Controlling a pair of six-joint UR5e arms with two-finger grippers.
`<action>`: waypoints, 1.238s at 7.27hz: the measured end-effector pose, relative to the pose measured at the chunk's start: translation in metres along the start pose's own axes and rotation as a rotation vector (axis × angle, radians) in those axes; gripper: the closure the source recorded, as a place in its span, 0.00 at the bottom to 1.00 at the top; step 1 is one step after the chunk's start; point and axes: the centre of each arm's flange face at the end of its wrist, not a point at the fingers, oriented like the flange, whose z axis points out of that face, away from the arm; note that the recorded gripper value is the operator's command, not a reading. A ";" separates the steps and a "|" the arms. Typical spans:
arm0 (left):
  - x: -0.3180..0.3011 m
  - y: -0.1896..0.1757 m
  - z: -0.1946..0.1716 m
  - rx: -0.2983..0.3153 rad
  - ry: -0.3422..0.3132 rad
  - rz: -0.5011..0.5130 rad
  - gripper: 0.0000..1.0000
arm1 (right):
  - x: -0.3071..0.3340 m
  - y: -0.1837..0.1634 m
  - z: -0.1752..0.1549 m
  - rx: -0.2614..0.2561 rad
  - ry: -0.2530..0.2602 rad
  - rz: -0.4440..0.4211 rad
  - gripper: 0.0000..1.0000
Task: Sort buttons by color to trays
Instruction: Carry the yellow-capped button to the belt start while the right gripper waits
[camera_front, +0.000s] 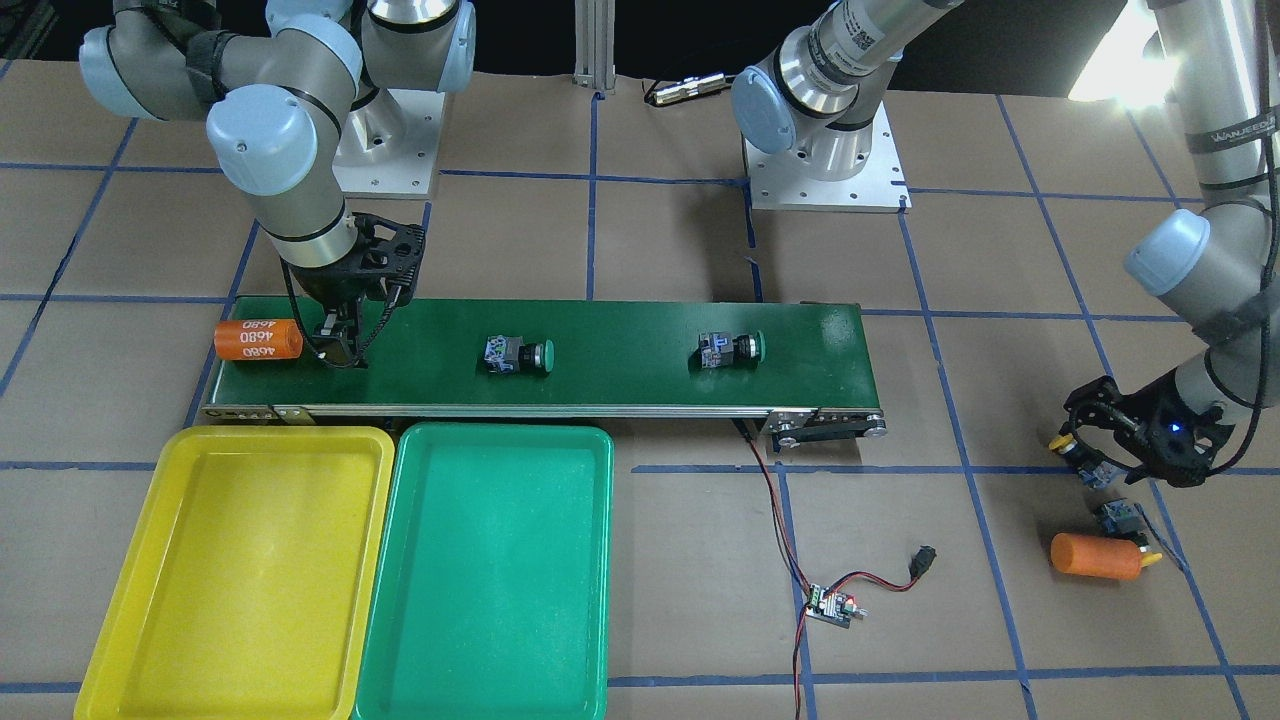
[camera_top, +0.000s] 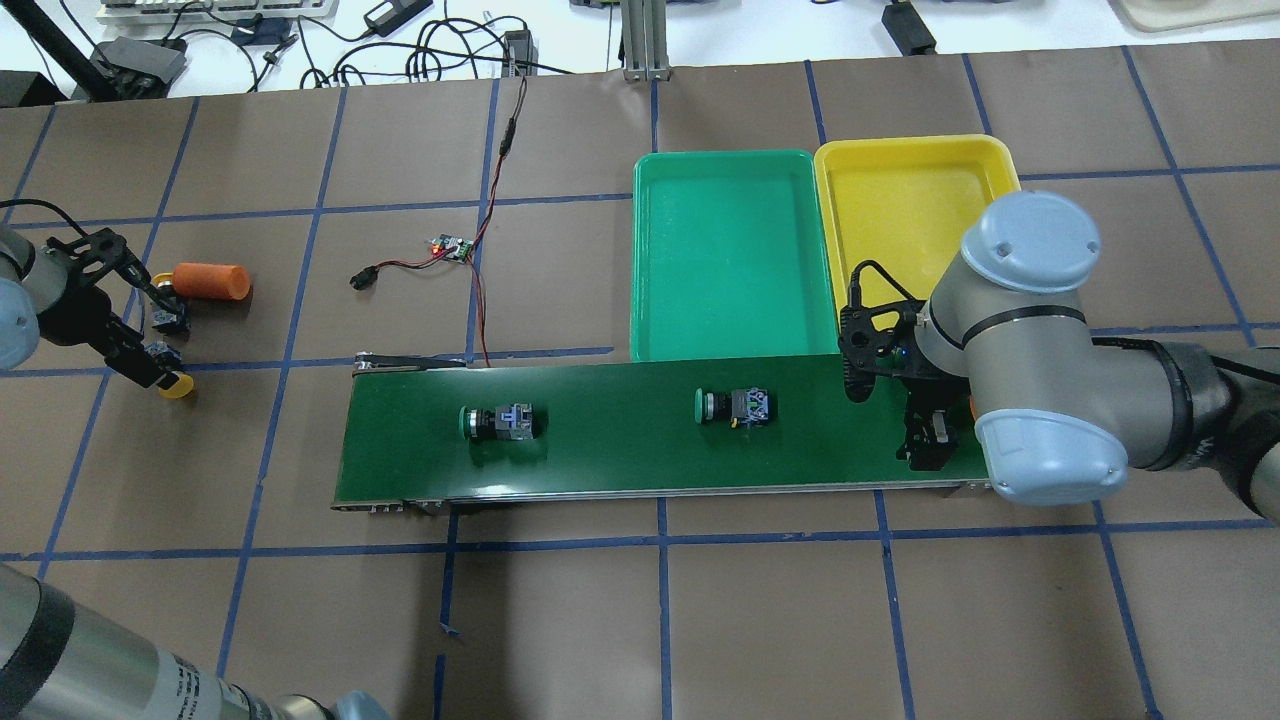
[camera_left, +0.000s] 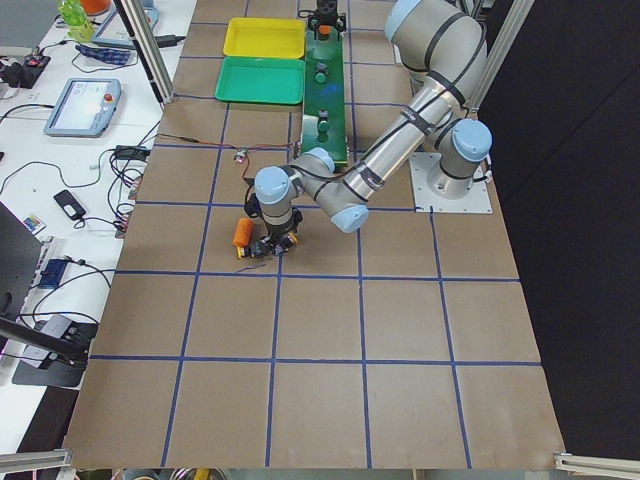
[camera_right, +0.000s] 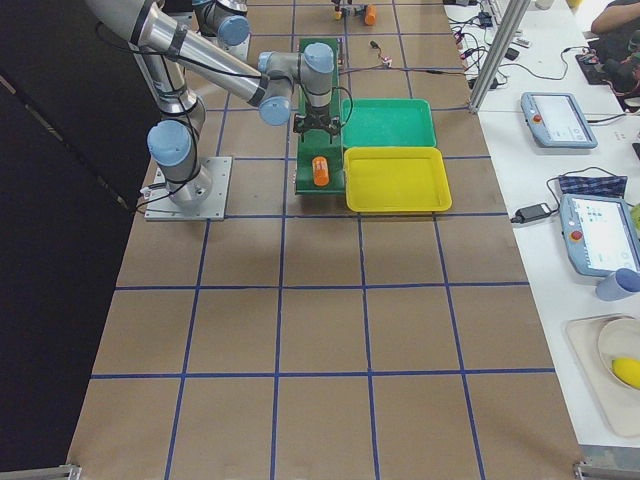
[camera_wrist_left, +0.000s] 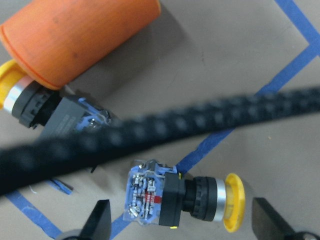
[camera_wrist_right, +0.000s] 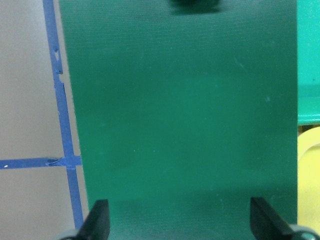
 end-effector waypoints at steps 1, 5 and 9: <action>-0.002 0.003 0.003 0.002 0.005 -0.002 0.00 | 0.000 0.000 0.000 0.000 0.000 0.000 0.00; -0.006 0.008 0.020 0.002 0.034 -0.013 0.25 | 0.000 0.000 0.000 0.000 0.001 0.000 0.00; 0.000 0.006 0.010 0.016 0.031 -0.035 0.97 | 0.000 0.000 0.001 0.000 0.001 0.000 0.00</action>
